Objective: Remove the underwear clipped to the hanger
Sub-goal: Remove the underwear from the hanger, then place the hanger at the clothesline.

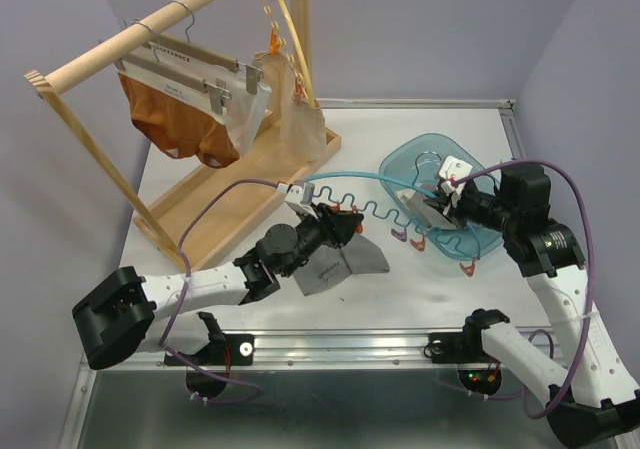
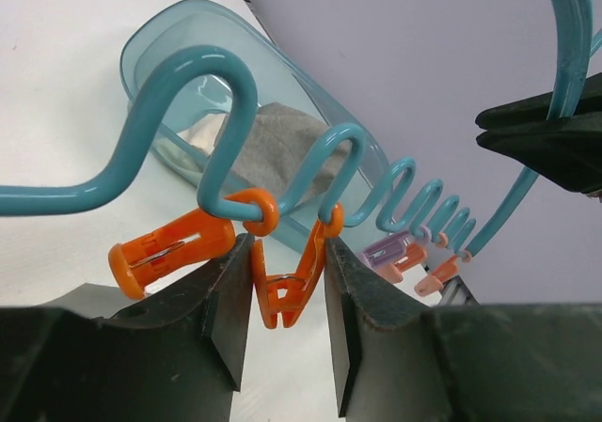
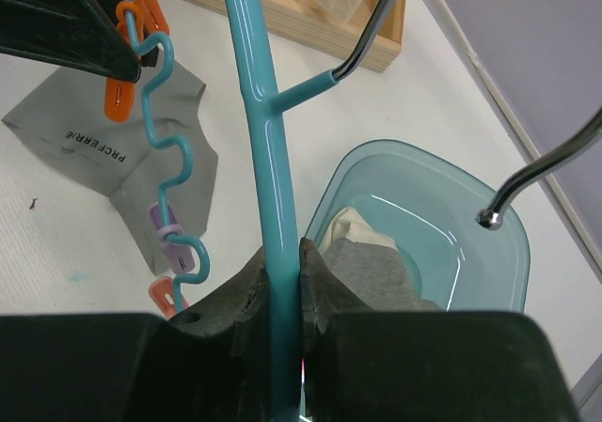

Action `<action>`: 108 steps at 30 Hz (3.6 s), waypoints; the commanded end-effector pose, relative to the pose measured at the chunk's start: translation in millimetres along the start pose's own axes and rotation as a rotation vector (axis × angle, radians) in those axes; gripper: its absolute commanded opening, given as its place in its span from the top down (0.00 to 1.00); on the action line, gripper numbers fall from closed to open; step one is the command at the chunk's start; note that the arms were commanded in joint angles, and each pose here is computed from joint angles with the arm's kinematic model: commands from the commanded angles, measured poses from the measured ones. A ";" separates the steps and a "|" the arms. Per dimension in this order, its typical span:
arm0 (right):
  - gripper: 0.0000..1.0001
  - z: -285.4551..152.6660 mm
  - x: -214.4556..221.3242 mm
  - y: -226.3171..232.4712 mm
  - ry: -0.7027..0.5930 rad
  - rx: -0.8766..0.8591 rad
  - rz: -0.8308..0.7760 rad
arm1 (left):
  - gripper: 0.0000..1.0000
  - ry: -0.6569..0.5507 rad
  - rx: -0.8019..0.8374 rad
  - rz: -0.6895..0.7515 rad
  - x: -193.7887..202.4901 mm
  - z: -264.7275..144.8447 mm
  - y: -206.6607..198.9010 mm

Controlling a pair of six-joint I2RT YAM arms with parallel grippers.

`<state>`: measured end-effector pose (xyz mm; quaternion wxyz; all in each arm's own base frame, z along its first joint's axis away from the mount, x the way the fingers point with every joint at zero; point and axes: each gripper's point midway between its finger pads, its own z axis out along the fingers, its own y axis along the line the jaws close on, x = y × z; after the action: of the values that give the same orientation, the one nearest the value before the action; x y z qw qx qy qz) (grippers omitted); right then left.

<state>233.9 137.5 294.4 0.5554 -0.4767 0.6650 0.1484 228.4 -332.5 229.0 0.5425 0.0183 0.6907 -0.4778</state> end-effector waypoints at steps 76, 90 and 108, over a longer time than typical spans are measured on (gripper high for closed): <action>1.00 -1.7 3.8 65.0 -0.157 -0.309 -0.200 | 0.37 0.545 0.482 0.386 -28.5 -115.9 -54.7; 1.00 0.0 5.6 71.6 -0.172 -0.343 -0.188 | 0.77 0.584 0.530 0.345 -15.4 -114.8 -56.3; 0.00 -27.1 -49.0 24.7 -0.140 -0.115 -0.096 | 1.00 0.483 0.331 0.354 -43.5 -123.6 -43.9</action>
<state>185.4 162.1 275.6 0.5189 -0.5679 0.5925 0.2389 127.7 -257.8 255.3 0.3741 0.3570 0.7176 -0.4664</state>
